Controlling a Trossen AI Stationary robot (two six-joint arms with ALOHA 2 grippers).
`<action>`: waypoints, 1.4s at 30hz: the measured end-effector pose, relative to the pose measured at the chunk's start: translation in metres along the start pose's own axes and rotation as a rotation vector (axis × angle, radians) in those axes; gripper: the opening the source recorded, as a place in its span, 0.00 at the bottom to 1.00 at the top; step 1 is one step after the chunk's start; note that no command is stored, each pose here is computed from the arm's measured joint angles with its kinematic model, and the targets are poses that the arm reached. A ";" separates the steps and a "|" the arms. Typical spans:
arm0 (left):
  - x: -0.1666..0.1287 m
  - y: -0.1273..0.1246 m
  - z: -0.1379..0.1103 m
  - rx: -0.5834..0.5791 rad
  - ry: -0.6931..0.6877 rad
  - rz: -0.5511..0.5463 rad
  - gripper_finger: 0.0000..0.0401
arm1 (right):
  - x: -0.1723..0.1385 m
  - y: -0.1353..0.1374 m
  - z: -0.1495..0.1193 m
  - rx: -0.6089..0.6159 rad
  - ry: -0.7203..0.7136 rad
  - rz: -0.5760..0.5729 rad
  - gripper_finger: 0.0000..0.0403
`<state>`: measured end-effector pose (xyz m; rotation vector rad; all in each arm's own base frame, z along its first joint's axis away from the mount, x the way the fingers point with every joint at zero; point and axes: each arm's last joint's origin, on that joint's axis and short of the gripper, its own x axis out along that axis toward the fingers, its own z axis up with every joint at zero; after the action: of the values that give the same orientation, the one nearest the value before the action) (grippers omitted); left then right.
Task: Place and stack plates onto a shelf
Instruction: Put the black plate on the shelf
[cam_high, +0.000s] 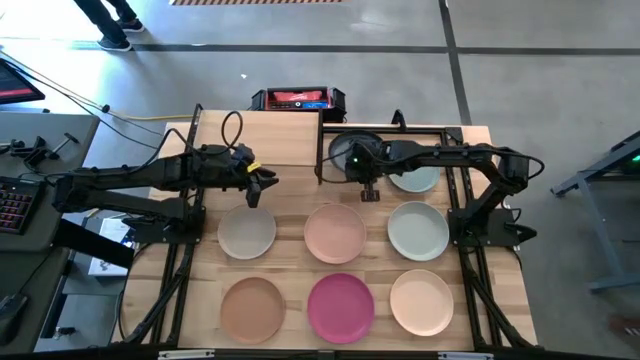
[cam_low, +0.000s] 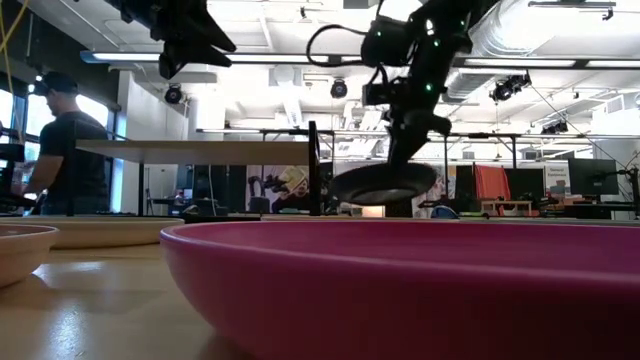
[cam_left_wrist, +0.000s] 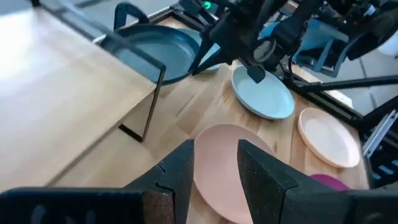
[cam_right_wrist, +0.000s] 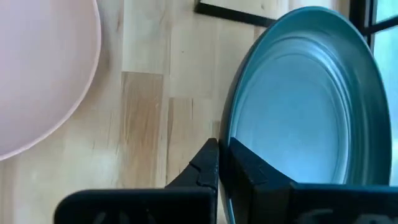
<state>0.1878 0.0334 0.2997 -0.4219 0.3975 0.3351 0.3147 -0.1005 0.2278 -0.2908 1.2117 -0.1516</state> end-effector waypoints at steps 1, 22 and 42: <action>0.000 0.000 0.000 0.024 0.000 0.000 0.28 | -0.003 -0.001 0.001 0.009 0.012 0.000 0.00; 0.000 0.003 0.001 0.453 -0.020 0.115 0.28 | -0.079 -0.010 0.021 0.173 0.162 -0.023 0.00; -0.004 0.008 0.004 0.445 -0.069 0.317 0.28 | -0.168 -0.015 0.068 0.196 -0.201 -0.206 0.00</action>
<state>0.1824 0.0416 0.3023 0.0904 0.4583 0.5527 0.3206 -0.0603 0.4050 -0.2526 0.9578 -0.4086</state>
